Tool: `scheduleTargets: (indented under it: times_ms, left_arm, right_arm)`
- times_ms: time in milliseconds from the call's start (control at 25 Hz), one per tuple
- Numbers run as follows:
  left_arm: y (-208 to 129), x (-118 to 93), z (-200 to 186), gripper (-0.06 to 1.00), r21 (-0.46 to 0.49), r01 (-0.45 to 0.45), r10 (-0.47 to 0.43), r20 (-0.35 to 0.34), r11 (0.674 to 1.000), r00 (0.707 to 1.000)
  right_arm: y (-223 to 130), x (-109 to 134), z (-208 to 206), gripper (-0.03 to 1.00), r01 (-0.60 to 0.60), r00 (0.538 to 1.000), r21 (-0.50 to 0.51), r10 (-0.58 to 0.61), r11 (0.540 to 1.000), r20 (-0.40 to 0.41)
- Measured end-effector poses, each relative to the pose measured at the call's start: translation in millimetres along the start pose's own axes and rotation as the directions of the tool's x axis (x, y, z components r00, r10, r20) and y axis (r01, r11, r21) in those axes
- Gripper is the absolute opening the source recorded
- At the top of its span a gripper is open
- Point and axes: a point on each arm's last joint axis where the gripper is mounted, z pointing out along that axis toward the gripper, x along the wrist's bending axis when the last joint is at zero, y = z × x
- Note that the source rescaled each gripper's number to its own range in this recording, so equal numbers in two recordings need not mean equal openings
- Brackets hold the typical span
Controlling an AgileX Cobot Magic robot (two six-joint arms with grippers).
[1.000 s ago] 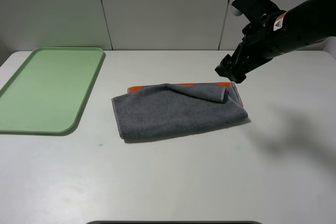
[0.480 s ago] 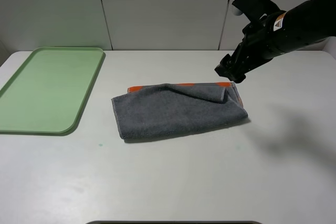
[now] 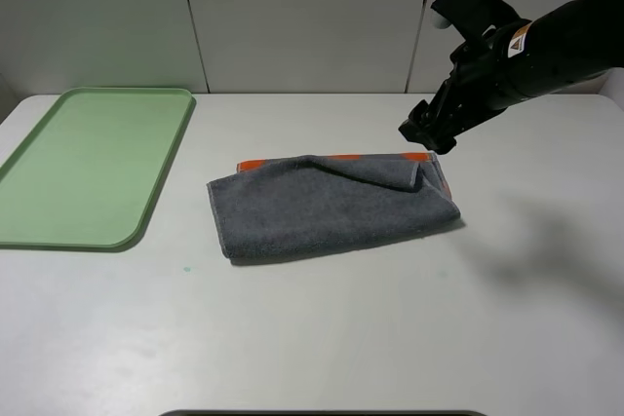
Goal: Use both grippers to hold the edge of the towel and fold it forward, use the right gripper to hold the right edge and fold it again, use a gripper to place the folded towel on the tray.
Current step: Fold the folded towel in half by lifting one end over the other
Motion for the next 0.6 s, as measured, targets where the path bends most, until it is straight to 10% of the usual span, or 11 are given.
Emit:
scheduleTargets:
  times_ms: [600]
  left_arm:
    - [-18,0,-16,1.0,-0.156,0.069,-0.078,-0.049,0.985,0.996]
  right_arm:
    - [1,0,0,1.0,-0.126,0.992,-0.007,0.126,0.992,0.002]
